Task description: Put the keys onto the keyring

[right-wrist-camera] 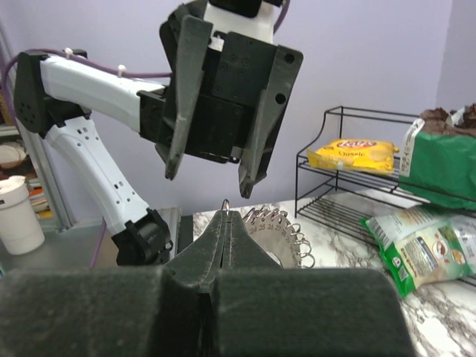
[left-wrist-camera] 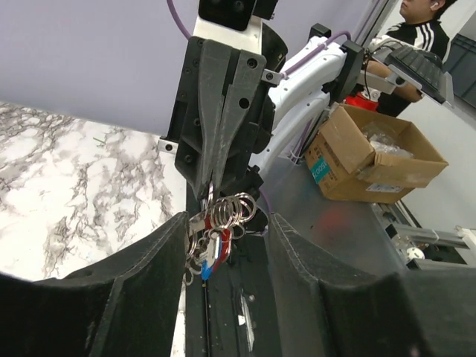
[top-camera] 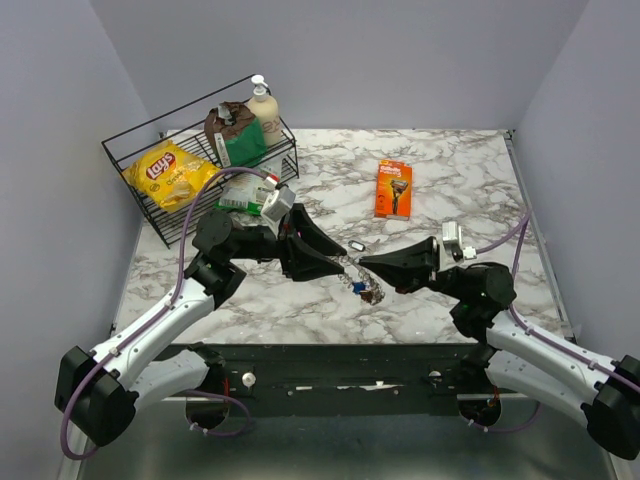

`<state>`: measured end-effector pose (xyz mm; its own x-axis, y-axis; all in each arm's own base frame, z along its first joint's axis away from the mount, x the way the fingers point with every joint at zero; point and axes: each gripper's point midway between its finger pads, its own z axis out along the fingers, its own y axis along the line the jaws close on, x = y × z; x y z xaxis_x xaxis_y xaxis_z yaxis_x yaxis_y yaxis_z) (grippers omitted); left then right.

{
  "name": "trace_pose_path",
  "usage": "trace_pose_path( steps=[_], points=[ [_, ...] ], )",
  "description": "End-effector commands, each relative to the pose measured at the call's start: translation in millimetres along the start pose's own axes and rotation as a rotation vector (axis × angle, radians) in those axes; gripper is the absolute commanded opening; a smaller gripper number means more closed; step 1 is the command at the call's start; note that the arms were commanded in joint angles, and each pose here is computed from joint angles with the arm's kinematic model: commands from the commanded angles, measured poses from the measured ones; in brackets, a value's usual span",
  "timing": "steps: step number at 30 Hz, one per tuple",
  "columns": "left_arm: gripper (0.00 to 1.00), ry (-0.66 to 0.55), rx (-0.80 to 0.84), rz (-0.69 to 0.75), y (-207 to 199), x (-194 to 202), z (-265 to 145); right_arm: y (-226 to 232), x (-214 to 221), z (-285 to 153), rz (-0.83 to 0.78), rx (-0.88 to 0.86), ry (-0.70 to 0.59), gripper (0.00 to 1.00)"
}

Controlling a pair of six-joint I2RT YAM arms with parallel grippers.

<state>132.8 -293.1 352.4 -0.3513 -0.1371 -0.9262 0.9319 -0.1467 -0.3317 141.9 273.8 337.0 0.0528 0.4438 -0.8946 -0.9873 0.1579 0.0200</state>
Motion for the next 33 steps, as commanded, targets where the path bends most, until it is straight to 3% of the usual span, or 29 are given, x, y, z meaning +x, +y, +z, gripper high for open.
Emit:
trace_pose_path(
  steps=[1, 19, 28, 33],
  points=[
    [0.52, 0.016, 0.026, 0.032, -4.7, -3.2, 1.0, 14.3, -32.0, 4.8, -0.067, -0.068, -0.110, 0.01],
    [0.45, 0.057, 0.061, 0.016, -2.8, 6.3, 13.8, 14.2, -31.0, 8.4, -0.052, -0.084, -0.117, 0.01],
    [0.30, 0.083, 0.003, 0.030, 8.3, 12.6, 19.4, 14.8, -25.0, 10.0, -0.037, -0.100, -0.098, 0.01],
    [0.13, 0.102, 0.003, 0.027, 10.2, 16.5, 21.3, 14.9, -25.3, 9.4, -0.036, -0.099, -0.103, 0.01]
  ],
)
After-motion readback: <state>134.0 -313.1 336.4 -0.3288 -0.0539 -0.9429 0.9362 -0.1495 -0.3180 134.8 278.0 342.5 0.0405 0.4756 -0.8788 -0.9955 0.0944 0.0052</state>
